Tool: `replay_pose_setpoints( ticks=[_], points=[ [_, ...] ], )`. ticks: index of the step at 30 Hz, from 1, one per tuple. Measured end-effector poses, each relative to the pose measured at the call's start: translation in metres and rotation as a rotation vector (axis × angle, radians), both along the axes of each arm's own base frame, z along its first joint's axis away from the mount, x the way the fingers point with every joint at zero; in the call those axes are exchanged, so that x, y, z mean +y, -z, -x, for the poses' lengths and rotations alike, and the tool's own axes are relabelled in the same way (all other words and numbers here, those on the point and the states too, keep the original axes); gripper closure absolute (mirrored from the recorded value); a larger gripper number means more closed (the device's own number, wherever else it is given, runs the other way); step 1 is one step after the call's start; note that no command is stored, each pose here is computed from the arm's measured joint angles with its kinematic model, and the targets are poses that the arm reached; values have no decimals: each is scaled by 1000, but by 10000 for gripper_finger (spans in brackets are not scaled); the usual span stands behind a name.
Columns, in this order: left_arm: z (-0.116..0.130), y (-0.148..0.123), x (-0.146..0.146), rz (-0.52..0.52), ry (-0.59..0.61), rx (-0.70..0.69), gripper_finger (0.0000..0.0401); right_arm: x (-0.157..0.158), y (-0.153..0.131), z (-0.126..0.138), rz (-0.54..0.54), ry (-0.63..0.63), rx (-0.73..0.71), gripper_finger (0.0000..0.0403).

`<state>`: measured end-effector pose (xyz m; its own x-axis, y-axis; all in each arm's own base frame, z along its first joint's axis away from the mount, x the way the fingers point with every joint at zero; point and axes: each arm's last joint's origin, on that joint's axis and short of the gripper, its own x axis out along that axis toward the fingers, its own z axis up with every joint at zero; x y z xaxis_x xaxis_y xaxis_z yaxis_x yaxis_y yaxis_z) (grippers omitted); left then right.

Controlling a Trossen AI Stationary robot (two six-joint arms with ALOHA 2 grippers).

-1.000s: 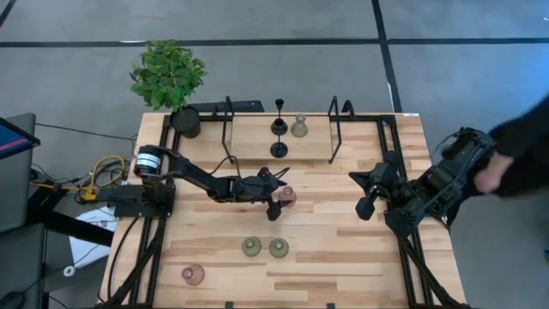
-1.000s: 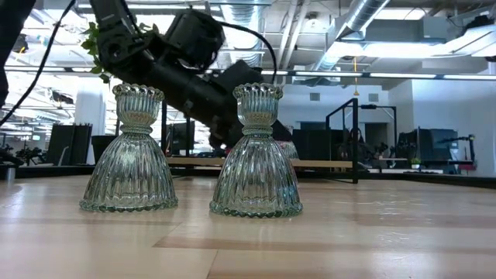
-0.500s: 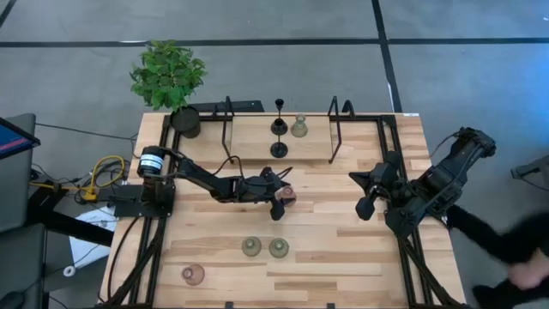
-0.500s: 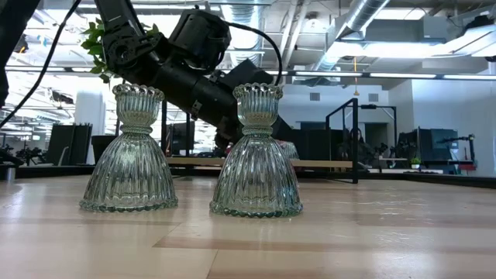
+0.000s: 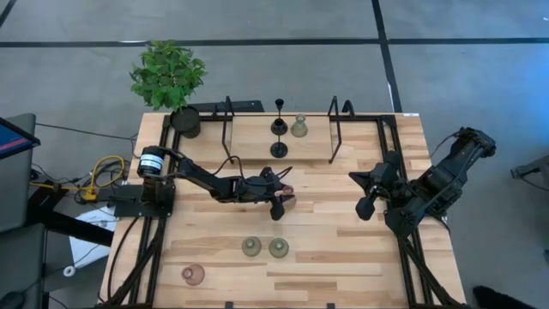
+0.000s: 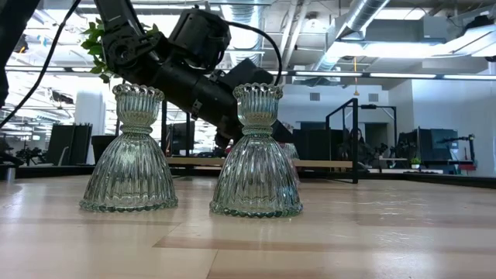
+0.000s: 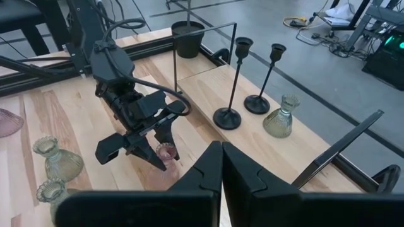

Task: Pick & Place candle stick holders
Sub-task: Put the pink candle holder on the shelf

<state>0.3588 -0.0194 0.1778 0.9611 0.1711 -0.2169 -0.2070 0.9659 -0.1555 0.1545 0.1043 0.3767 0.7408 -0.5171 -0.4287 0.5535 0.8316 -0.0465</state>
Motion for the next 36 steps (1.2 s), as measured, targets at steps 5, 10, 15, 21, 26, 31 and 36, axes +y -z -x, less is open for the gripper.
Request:
replay_pose_setpoints(
  ticks=[5, 10, 15, 21, 26, 31, 36],
  points=[
    [0, 0, -4, 2, 11, 0, 256, 0, 0, 0, 3, -2, 3, 403],
    [1, 0, -8, 2, 23, 2, 256, 0, 0, 0, 6, -2, 5, 403],
    [7, -7, -10, -5, 16, 39, 264, 0, 0, 0, 6, -3, 5, 403],
    [36, -42, -5, -76, -111, 145, 258, 0, 0, 0, 8, -3, 7, 403],
    [55, -81, 2, -105, -186, 42, 263, -1, 0, 1, 11, -3, 12, 403],
    [74, -105, 15, -157, -406, -8, 262, -1, 0, 1, 12, -3, 12, 403],
    [86, -118, 30, -179, -567, -36, 262, -1, 0, 1, 14, -3, 15, 403]
  ],
)
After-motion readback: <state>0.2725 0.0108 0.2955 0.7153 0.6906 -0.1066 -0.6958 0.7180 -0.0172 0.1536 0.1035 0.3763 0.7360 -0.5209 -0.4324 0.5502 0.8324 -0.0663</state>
